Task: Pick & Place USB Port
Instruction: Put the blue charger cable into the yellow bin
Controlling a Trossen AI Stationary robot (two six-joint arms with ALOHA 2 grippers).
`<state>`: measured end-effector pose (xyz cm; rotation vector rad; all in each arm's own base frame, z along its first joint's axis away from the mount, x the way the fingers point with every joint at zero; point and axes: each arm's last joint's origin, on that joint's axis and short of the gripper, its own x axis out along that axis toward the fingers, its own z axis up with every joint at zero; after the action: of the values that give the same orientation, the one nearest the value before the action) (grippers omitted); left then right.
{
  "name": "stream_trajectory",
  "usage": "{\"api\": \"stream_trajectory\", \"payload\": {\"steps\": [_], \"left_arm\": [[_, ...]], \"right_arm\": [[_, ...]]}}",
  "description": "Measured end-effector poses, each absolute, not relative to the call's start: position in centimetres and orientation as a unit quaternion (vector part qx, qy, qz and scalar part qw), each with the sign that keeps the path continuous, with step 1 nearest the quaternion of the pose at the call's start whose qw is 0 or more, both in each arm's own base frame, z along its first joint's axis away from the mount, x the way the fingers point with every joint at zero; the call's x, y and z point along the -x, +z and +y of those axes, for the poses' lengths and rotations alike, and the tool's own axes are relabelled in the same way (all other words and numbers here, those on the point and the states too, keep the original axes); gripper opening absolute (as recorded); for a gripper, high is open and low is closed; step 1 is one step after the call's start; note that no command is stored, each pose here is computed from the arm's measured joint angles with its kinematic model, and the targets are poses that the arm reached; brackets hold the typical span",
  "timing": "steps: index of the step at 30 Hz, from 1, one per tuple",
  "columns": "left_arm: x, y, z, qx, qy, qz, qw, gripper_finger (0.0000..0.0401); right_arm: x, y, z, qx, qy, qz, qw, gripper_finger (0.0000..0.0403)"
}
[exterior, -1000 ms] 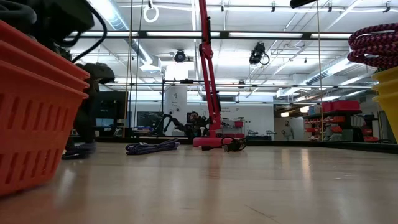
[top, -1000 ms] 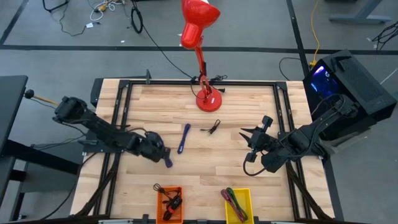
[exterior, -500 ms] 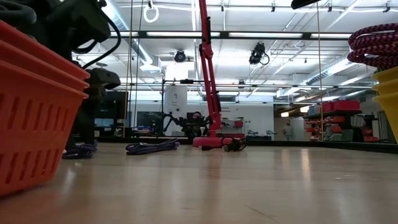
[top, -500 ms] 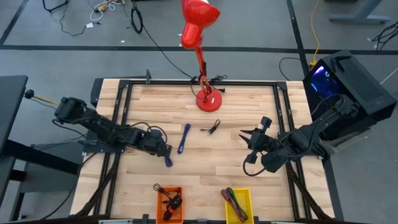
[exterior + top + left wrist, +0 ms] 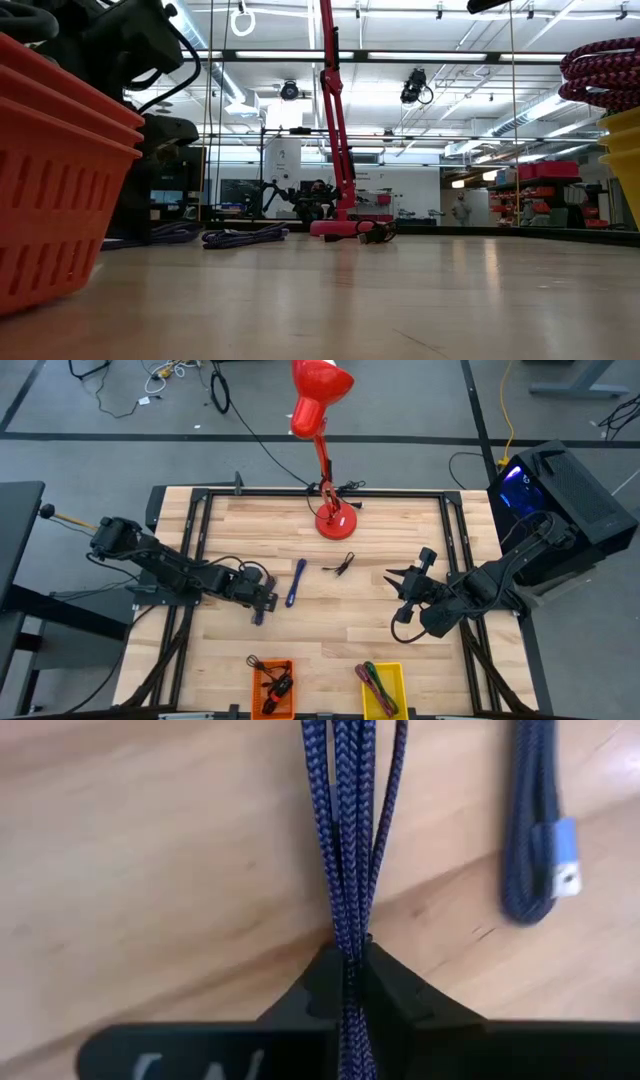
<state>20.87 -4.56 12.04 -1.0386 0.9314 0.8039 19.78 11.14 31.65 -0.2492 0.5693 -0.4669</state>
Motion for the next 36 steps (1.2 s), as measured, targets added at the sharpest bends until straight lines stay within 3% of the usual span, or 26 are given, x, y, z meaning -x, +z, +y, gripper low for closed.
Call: {"api": "stream_trajectory", "payload": {"steps": [11, 15, 26, 36], "left_arm": [[-21.3, 13.4, -4.8, 0.403, 0.336, 0.407, 0.747, 0.0021], [-22.6, 16.6, -5.8, 0.378, 0.28, 0.38, 0.796, 0.002], [-24.8, 28.0, -8.8, 0.149, 0.198, 0.278, 0.928, 0.0019], [-26.4, 33.9, -10.1, -0.011, 0.13, 0.139, 0.982, 0.0019]], "right_arm": [[-19.8, 31.6, 11.1, 0.121, -0.227, 0.278, 0.925, 0.0075], [-19.8, 31.6, 11.1, 0.111, -0.231, 0.275, 0.927, 0.0075], [-20.2, 32.0, 11.4, 0.067, -0.235, 0.248, 0.937, 0.0075], [-24.4, 33.2, 12.2, 0.086, -0.163, 0.179, 0.966, 0.0075]]}}
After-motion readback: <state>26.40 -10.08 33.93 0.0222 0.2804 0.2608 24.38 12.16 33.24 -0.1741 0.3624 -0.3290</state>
